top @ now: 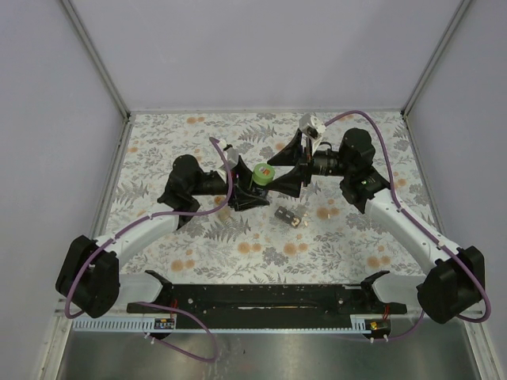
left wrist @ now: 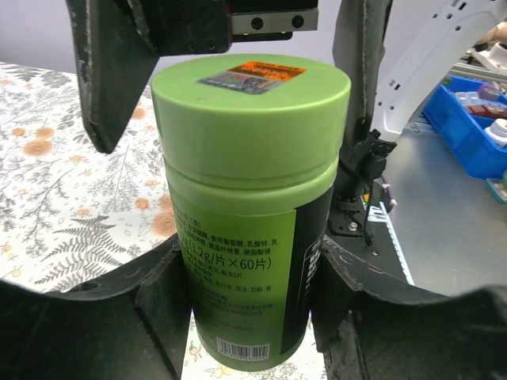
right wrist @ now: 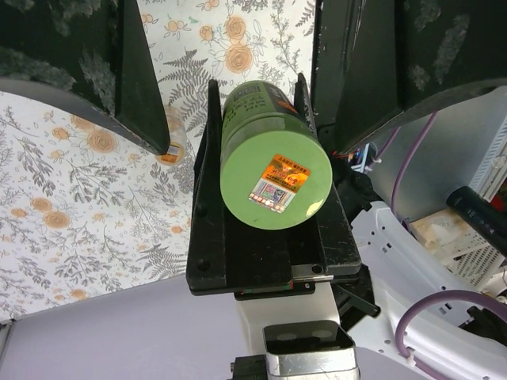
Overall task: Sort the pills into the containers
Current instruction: Screw the lid of the pill bottle onto the pill bottle.
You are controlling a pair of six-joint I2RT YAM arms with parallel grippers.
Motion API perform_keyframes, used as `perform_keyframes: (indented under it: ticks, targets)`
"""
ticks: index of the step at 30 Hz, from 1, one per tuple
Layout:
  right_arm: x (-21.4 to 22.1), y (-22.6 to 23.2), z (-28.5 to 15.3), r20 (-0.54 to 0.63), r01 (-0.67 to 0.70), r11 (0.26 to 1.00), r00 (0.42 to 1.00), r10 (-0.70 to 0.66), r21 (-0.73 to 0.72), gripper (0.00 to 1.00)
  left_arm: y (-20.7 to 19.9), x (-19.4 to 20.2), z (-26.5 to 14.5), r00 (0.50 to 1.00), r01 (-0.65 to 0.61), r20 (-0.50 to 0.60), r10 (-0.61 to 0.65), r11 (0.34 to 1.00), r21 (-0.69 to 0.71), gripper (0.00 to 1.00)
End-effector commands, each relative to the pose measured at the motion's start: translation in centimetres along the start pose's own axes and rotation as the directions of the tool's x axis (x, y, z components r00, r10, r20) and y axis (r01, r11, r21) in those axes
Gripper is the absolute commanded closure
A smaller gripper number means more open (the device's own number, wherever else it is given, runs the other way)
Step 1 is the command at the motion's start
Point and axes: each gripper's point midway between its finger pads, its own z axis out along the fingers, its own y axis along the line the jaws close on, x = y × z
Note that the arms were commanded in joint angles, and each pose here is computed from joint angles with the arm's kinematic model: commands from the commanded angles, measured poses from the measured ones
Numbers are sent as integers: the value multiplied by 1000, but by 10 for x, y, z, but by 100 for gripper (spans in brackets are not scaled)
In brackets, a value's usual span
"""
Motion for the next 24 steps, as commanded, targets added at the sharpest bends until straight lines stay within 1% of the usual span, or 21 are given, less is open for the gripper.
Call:
perform_keyframes:
  ticks: [1,4,8,16,21,24]
  targets:
    - [-8,7,1,28,51,998,998,-50,-48,7,-16,-13,0,999,-40,34,37,995,94,100]
    - [-10,8,2,35,49,997,998,-47,-57,7,-17,-12,0,999,-33,35,30,994,101,100]
    - [-12,7,3,38,49,997,998,-47,-57,2,-17,-10,1,999,-21,35,17,994,105,100]
    - [-13,5,7,35,46,998,998,-44,-48,1,-18,-8,2,999,-20,33,17,993,112,100]
    - [-7,1,8,11,43,998,999,-43,-36,1,-19,-8,2,999,-29,35,25,993,113,100]
    - [-6,3,6,7,66,997,998,-66,-25,1,-19,-8,1,999,-35,36,31,993,109,100]
